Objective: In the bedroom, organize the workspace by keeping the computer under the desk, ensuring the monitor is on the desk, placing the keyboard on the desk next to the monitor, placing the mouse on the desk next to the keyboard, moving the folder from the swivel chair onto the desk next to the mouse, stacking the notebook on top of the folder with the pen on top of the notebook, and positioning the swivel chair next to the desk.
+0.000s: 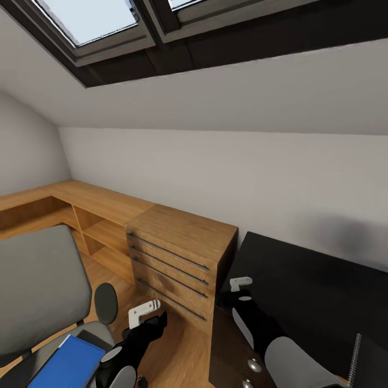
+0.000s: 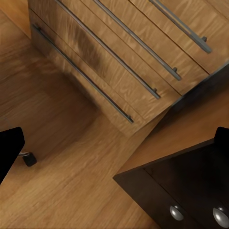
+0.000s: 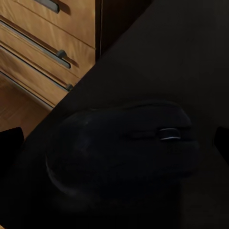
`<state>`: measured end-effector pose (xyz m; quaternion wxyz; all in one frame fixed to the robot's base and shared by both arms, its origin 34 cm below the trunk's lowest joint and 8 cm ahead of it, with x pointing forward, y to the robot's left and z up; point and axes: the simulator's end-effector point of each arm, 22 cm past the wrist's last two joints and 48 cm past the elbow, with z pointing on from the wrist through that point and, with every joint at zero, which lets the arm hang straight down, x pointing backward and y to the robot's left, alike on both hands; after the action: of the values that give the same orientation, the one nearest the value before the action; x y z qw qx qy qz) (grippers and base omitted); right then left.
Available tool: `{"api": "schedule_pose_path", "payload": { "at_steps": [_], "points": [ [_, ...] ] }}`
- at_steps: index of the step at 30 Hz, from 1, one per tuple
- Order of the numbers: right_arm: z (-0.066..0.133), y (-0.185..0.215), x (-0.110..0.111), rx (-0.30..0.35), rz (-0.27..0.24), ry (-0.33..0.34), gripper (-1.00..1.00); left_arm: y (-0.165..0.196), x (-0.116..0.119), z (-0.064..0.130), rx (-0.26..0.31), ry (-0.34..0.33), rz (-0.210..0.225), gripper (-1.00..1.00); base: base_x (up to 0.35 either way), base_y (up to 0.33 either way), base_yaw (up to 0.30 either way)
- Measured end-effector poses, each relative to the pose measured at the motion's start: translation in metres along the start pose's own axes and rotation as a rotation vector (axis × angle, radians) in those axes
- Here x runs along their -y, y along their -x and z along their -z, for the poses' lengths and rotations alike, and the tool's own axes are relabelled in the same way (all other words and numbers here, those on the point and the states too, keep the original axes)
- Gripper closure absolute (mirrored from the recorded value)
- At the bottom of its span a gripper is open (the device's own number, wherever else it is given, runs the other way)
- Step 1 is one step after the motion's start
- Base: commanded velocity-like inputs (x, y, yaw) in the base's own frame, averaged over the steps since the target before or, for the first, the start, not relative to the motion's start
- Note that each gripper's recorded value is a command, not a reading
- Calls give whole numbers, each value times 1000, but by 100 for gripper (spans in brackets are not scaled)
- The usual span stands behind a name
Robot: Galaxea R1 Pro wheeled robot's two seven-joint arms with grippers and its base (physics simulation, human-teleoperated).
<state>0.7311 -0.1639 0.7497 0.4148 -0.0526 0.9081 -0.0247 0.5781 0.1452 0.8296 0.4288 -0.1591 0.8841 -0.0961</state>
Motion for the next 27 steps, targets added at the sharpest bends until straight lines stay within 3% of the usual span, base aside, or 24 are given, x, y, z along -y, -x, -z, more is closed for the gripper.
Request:
{"api": "schedule_pose_path", "payload": {
  "at_steps": [12, 27],
  "points": [
    [-12, -12, -3, 8, -5, 3, -100, -14, -6, -11, 1, 0, 0, -100, 0, 0, 0],
    [-12, -12, -2, 9, -4, 2, -100, -14, -6, -11, 1, 0, 0, -100, 0, 0, 0]
  ]
}}
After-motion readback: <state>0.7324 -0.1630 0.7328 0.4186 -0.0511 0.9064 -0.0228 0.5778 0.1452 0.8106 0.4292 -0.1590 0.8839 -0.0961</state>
